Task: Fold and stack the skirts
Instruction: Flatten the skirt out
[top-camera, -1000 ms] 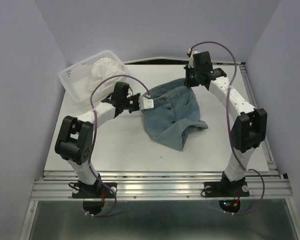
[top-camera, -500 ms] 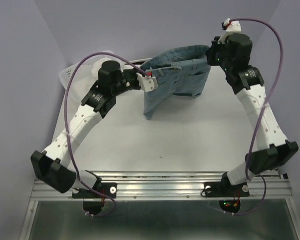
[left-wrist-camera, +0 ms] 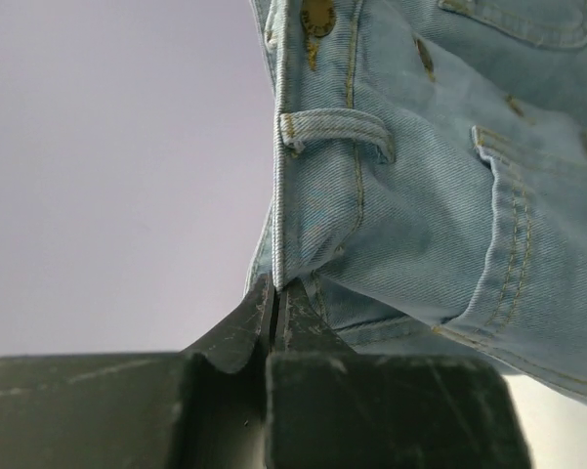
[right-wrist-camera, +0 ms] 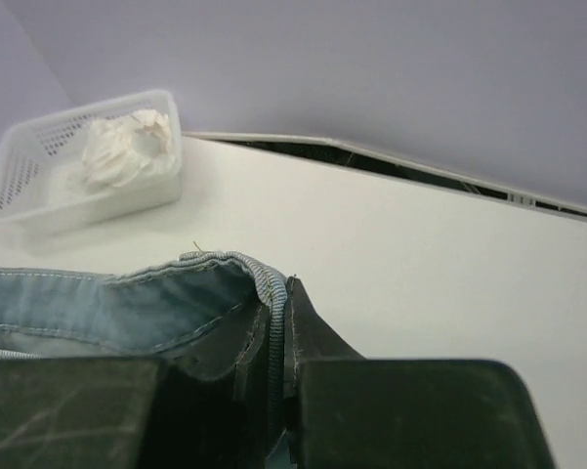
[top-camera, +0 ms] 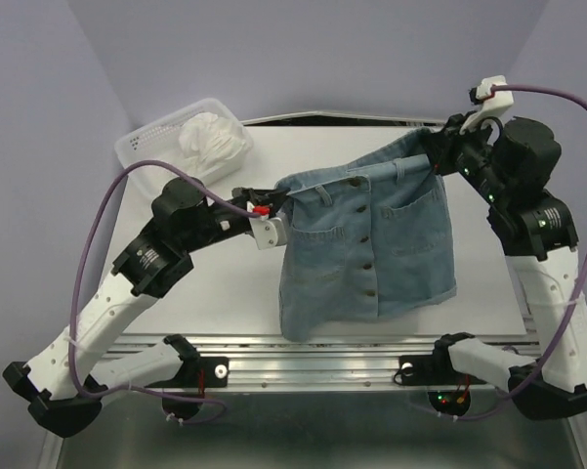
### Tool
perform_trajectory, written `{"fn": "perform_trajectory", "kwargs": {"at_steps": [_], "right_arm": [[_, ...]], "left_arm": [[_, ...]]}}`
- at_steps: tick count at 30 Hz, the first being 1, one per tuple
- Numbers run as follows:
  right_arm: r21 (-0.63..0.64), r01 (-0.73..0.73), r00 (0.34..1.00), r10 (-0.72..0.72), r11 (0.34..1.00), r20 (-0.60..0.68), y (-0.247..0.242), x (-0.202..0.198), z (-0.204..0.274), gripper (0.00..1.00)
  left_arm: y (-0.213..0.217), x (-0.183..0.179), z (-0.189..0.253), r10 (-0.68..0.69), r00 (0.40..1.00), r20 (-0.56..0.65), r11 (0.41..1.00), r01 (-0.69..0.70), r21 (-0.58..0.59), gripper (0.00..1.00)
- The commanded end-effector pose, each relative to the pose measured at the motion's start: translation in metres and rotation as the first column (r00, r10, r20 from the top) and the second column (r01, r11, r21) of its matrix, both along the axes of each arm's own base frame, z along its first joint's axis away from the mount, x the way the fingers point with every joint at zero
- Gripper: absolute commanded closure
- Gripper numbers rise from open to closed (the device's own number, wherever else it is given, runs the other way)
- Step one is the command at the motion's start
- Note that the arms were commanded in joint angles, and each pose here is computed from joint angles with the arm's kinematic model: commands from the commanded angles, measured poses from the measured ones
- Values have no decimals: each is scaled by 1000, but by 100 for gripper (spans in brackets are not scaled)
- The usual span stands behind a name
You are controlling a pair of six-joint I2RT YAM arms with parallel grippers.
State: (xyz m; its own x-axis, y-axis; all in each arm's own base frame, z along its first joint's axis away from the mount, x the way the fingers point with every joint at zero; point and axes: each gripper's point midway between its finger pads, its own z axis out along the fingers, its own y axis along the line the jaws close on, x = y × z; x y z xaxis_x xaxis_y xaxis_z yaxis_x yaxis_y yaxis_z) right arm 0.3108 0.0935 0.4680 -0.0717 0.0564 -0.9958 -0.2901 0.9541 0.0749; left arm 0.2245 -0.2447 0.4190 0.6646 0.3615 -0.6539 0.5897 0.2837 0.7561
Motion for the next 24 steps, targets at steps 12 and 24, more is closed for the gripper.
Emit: {"fn": "perform_trajectory", "kwargs": {"at_steps": [12,24], "right_arm": [[-287,-3,944,-92,958,-316,13,218,-191,44],[-421,-90,957,-39,903,-288,15,235,-148,0]], "left_arm": [[11,128,-218,347,790,-506,930,-217,298,100],[66,195,-207,482,632,-607,871,-418,256,1]]}}
